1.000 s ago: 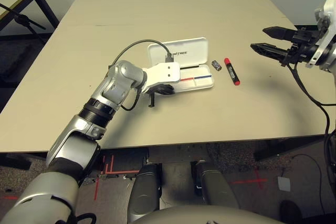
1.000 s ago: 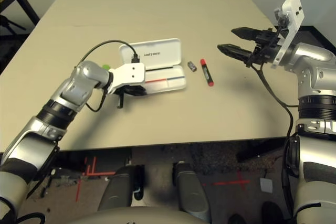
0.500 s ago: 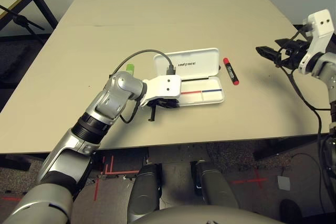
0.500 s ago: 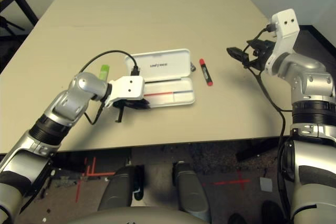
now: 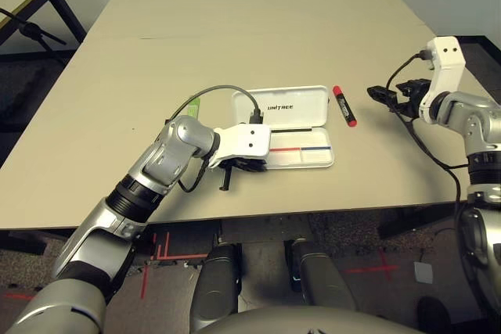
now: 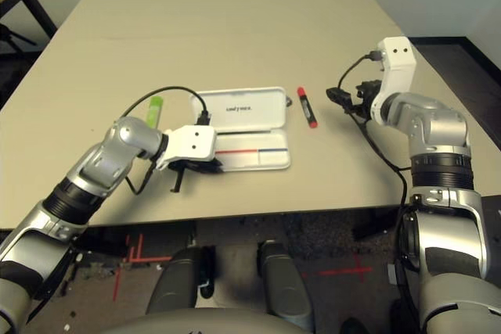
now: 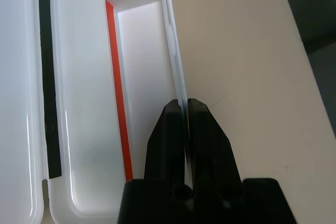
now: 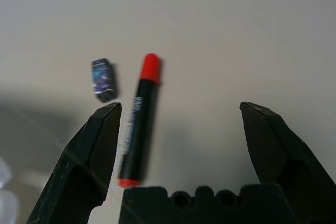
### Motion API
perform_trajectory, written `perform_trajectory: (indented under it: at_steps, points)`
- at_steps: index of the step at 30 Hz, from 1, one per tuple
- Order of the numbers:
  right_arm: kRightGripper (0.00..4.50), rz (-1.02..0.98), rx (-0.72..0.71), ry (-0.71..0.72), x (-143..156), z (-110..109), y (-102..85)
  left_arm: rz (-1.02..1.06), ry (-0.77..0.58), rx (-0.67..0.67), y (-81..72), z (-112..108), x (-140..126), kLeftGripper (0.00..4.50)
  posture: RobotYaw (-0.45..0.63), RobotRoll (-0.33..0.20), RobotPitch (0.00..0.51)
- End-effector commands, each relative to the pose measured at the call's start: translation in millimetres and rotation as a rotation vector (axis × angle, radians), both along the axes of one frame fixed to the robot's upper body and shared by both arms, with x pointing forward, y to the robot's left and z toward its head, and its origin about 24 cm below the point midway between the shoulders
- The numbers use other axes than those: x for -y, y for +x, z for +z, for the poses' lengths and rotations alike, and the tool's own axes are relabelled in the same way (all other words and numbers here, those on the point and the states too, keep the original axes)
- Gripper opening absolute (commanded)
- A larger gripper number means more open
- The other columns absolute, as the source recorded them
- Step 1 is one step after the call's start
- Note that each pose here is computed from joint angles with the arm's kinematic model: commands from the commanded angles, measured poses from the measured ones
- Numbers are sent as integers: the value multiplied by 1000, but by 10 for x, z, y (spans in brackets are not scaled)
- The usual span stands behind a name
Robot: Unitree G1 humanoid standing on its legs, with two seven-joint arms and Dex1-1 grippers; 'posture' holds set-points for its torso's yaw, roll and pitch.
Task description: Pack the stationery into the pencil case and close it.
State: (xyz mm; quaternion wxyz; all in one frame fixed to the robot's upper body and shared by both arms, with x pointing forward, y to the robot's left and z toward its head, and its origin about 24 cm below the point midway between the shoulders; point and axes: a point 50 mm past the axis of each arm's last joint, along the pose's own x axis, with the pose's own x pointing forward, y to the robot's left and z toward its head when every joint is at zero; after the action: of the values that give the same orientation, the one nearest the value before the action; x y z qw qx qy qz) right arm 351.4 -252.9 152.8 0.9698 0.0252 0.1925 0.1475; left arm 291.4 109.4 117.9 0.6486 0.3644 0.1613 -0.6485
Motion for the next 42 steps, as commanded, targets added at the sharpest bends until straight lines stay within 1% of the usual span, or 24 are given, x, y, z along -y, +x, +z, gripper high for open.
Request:
perform_trajectory:
  at_steps: [1,6,10,14,18,19,25,30,36,40,42]
  points:
    - [4500,12,3,6,-86,34,22,-6,16,-10,-27,-107,1,20,-78,0,127]
    - [4500,23,1,6,-147,35,48,7,22,-11,-32,-149,1,20,-70,0,130]
    - [4500,32,0,4,-162,32,50,15,20,-2,-36,-146,9,1219,-65,0,129]
    - [4500,35,-3,-4,-168,31,55,4,18,-17,-84,-91,5,2830,-57,0,127]
    - [4500,36,-6,-9,-184,25,71,2,4,-16,-125,26,-13,4318,-49,0,126]
    - [4500,34,-10,-10,-190,16,76,-6,-2,-19,-143,64,-15,4478,-44,0,127]
    - [4500,17,-47,-27,-219,-32,121,-24,-48,-60,-249,314,-61,4478,-22,0,132]
    - [4500,10,-85,-48,-241,-71,154,3,-81,-84,-285,519,-130,4478,-1,0,134]
    - [4500,16,-117,-70,-282,-133,188,35,-92,-79,-291,626,-235,4478,15,0,134]
    - [4500,8,-156,-88,-322,-194,221,70,-118,-60,-261,700,-312,4478,34,0,134]
    - [4500,19,-172,-92,-344,-222,227,75,-125,-70,-285,703,-330,4478,39,0,135]
